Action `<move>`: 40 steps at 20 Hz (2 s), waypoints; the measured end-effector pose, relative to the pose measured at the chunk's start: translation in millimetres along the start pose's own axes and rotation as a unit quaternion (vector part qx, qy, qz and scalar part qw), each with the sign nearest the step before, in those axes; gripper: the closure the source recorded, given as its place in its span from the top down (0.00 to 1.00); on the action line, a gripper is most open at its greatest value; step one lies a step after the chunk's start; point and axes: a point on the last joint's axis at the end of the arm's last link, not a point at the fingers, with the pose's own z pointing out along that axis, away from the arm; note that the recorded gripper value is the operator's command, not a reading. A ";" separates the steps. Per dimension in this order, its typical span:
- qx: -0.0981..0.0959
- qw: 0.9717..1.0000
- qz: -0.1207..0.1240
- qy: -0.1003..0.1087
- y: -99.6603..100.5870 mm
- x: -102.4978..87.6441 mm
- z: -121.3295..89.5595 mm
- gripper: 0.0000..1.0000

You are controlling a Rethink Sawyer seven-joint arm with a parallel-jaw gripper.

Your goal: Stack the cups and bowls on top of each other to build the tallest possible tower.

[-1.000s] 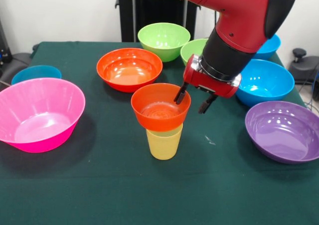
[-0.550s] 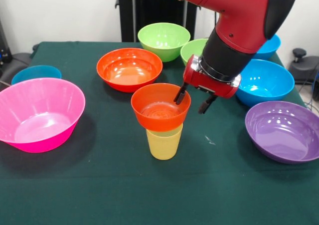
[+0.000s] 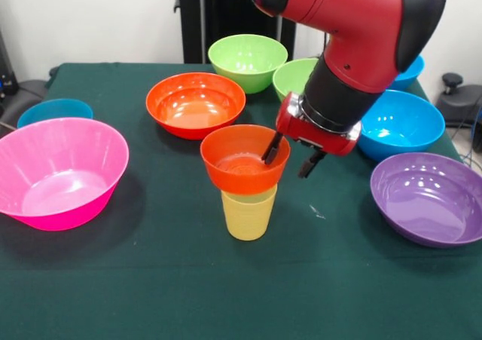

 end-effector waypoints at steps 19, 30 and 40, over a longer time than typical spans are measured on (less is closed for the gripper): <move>0.007 1.000 -0.006 0.017 5.3 9.5 25.4 1.00; 0.006 1.000 -0.006 0.016 5.2 9.3 25.0 1.00; 0.007 1.000 -0.007 0.015 5.7 9.9 29.1 1.00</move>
